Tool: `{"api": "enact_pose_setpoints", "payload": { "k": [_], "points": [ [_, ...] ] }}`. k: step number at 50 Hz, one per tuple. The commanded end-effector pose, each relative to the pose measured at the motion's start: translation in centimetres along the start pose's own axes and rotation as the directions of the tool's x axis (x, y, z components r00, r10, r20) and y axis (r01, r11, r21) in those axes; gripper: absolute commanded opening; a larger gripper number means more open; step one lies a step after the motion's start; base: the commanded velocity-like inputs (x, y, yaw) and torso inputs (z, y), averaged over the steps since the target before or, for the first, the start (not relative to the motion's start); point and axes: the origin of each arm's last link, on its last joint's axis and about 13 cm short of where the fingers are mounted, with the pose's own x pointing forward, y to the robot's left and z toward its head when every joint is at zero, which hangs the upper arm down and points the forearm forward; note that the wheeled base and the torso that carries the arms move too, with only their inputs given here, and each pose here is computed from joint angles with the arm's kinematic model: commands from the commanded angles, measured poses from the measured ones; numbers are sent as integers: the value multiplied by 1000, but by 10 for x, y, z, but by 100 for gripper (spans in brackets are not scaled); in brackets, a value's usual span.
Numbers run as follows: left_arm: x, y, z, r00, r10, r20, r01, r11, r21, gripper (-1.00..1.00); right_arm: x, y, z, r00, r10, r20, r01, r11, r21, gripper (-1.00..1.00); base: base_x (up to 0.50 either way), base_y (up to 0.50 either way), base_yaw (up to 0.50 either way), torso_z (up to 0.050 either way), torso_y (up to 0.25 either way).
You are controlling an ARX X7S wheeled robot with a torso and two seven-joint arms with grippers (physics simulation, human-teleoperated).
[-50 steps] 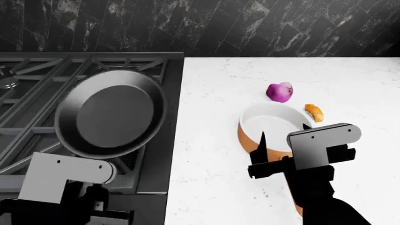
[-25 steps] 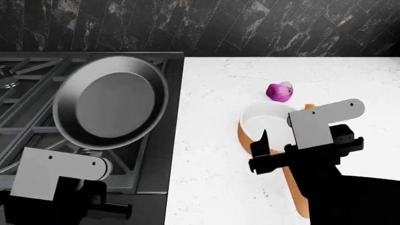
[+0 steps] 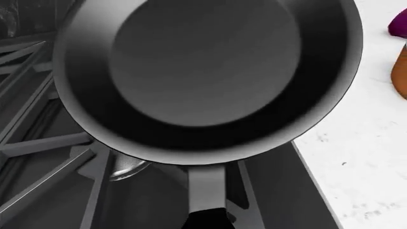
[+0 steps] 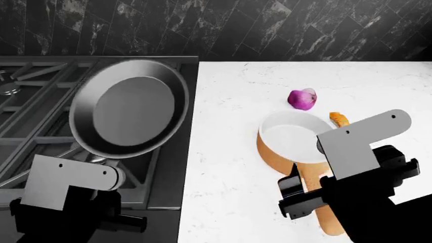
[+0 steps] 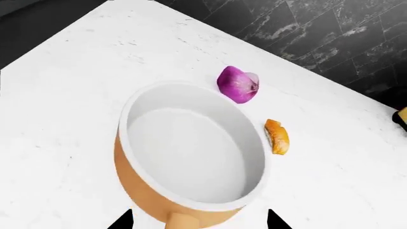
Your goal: Place both pans onto different burners. Then place the onion and the sushi on different pans.
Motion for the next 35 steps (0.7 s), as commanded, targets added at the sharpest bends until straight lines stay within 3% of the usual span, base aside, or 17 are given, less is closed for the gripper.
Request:
{"api": "enact_pose_setpoints", "payload": {
  "k": [1, 14, 25, 35],
  "points": [
    [9, 5, 10, 996, 21, 84, -19, 1000, -23, -100, -20, -4, -10, 991, -45, -122, 48, 999, 18, 100, 0, 0, 0, 0, 0],
    [10, 4, 11, 996, 0, 93, 2, 1000, -21, -100, -15, -3, -19, 985, -38, -169, 47, 998, 47, 100, 0, 0, 0, 0, 2],
    [14, 3, 8, 997, 11, 78, -10, 1000, -12, -100, 11, -3, -16, 988, 58, -142, -35, 986, 163, 100, 0, 0, 0, 0, 1],
    [14, 2, 8, 997, 13, 73, -12, 1000, -8, -100, 19, -2, -20, 987, 87, -138, -57, 976, 208, 100, 0, 0, 0, 0, 2]
  ]
}}
